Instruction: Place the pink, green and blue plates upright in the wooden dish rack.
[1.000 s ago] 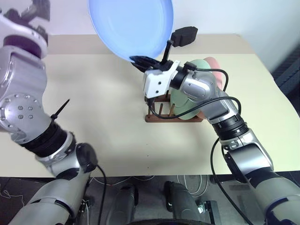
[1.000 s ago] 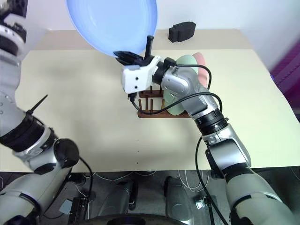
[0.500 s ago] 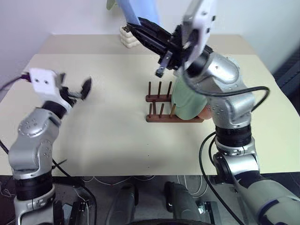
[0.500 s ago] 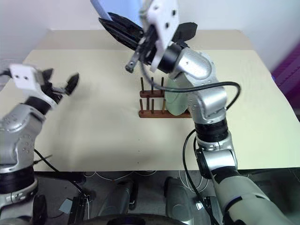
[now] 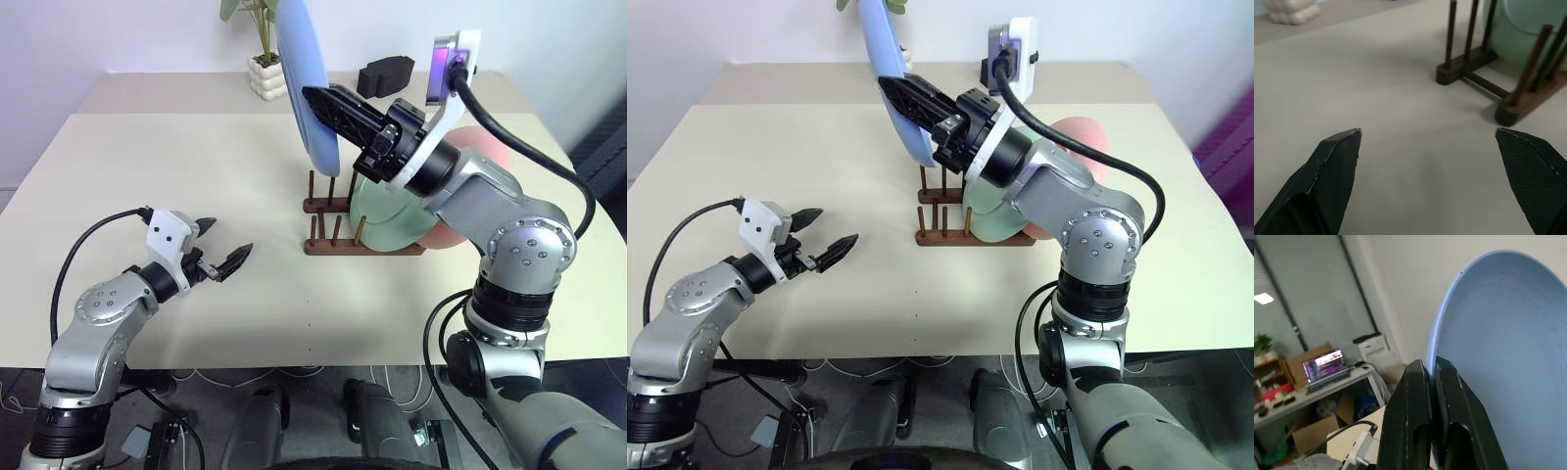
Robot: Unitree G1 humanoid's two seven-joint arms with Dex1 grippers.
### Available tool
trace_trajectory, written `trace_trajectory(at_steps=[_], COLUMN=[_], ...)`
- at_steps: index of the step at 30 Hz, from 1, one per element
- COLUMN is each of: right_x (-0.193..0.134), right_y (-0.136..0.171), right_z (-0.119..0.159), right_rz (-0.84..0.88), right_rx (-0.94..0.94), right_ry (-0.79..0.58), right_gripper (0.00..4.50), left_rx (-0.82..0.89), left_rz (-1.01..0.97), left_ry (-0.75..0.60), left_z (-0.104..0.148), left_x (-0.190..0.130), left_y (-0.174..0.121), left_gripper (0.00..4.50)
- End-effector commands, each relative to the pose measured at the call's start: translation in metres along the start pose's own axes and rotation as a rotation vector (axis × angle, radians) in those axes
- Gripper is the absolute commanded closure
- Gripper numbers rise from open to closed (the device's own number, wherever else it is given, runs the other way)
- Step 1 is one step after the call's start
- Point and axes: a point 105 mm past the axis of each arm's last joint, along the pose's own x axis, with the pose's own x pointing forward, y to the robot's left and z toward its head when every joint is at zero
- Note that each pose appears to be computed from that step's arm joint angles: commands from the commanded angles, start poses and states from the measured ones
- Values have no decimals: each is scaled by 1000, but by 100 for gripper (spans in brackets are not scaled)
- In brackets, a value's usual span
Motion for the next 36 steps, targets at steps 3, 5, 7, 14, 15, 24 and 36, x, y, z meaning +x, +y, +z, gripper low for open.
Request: trace_trajectory(at_steps=[3, 5, 7, 14, 15, 24, 36], right_x=[-4, -4, -4, -5, -5, -8, -12], right_y=[7, 7, 8, 8, 7, 6, 3], right_z=[6, 5, 3, -3, -4, -10, -9], right_rz=[-11, -19, -25, -57, -69, -147, -200], right_rx=[45, 55, 67, 112, 124, 187, 251], right_ry=[-27, -21, -15, 8, 11, 8, -21], right_gripper=[450, 450, 450, 450, 450, 450, 450], left_rx=[28, 25, 21, 15, 14, 14, 26], left_rz=[-34, -36, -38, -33, -29, -20, -27], left_ry=[-36, -35, -36, -37, -38, -46, -98], left_z=[8, 7, 5, -2, -3, -5, 8], left_x=[2, 3, 3, 4, 4, 4, 6], left_y=[-10, -9, -10, -13, -12, -10, -10], left_gripper=[2, 2, 2, 2, 2, 2, 2])
